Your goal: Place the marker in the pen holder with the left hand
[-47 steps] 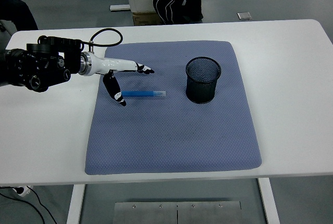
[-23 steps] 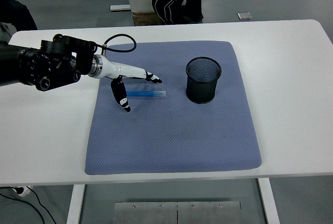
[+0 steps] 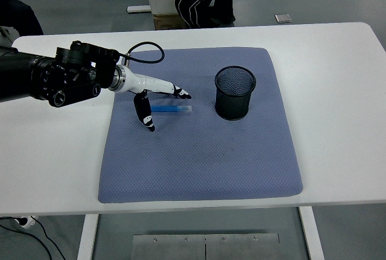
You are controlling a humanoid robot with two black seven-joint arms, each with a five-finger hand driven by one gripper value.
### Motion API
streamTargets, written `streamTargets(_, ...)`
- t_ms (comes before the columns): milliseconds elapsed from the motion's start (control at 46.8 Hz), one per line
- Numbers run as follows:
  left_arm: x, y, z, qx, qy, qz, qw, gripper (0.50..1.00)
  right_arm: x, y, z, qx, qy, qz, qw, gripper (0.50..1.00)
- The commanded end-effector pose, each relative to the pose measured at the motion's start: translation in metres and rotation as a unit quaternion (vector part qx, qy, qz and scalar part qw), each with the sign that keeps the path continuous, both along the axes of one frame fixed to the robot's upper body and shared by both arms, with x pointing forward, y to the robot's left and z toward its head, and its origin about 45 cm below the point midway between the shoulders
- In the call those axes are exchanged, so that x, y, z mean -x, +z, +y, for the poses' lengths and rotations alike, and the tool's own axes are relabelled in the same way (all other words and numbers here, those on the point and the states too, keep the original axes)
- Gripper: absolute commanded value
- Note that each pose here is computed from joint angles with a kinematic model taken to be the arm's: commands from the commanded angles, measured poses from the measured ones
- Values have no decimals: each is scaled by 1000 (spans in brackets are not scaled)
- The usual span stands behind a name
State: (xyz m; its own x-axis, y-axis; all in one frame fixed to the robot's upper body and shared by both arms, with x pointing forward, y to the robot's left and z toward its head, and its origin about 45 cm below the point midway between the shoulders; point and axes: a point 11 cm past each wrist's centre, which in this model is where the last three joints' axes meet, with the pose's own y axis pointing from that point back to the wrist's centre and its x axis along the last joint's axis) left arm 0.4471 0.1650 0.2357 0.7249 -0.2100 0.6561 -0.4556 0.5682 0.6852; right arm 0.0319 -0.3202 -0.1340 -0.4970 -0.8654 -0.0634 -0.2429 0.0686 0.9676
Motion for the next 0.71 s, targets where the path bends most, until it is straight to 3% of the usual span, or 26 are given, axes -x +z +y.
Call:
streamTargets(0, 2, -3, -4, -1, -5, 4, 1000, 1000, 0, 0, 0, 0, 0, 0, 1000, 1000)
streamTargets(321, 2, -3, -4, -2, -6, 4, 1000, 1000, 0, 0, 0, 0, 0, 0, 1000, 1000)
streamTargets(620, 3, -4, -2, -25, -25, -4, 999, 883, 0, 0, 0, 0, 0, 0, 1000, 1000)
streamTargets(684, 3, -4, -3, -26, -27, -4, 999, 880, 0, 0, 0, 0, 0, 0, 1000, 1000)
